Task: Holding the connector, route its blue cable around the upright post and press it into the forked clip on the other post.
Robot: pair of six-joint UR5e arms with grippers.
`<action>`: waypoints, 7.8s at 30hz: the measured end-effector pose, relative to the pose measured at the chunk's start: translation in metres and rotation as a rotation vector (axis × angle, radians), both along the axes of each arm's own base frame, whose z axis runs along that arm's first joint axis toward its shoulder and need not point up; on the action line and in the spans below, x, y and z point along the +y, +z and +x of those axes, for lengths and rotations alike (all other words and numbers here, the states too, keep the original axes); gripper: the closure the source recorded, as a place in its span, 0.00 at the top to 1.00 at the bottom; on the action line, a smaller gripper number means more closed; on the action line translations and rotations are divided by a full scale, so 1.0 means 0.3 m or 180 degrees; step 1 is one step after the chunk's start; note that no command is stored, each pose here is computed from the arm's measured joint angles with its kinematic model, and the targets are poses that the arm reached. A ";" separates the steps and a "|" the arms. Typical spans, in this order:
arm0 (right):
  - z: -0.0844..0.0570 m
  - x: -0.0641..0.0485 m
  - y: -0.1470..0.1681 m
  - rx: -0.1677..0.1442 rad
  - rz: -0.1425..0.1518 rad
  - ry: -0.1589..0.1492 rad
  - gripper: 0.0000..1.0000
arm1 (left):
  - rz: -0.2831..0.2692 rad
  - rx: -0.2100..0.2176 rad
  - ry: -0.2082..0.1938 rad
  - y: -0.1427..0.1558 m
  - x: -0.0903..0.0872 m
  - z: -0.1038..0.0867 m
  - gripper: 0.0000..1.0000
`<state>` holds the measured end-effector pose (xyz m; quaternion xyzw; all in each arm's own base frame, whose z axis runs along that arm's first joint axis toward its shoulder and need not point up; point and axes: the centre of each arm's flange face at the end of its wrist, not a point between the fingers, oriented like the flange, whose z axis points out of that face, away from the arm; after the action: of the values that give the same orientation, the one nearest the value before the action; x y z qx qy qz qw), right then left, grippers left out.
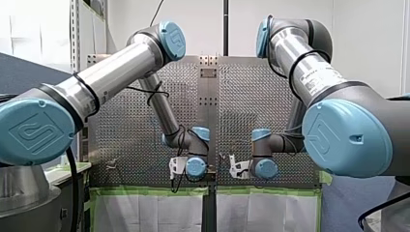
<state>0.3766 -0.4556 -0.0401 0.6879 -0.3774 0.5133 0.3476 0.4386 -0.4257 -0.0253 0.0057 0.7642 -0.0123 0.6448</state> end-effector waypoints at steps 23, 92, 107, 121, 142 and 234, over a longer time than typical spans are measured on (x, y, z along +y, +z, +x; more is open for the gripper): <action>-0.033 -0.030 0.019 0.0116 -0.0059 -0.0071 0.00 | 0.0049 -0.0056 0.0097 0.045 -0.078 -0.109 0.04; -0.222 -0.209 0.033 -0.0140 -0.0299 -0.0297 0.00 | -0.0218 -0.0069 0.0047 0.013 -0.087 0.034 0.06; -0.234 -0.194 0.016 -0.0080 -0.0154 -0.0307 0.00 | -0.0098 -0.0023 0.0152 -0.012 -0.052 -0.002 0.06; -0.259 -0.194 -0.002 -0.0026 -0.0088 -0.0378 0.00 | -0.0039 0.0027 0.0059 -0.019 -0.051 0.000 0.06; -0.316 -0.221 -0.069 0.0013 -0.0008 -0.0525 0.00 | -0.0084 0.0040 -0.0113 0.003 -0.035 0.102 0.06; -0.405 -0.400 -0.023 -0.0130 -0.0120 -0.0826 0.00 | -0.0335 0.0129 -0.0093 0.048 -0.021 0.368 0.06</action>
<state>0.2552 -0.5756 -0.0471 0.6161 -0.4606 0.4849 0.4162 0.5489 -0.4319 -0.0109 -0.0173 0.7752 -0.0619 0.6284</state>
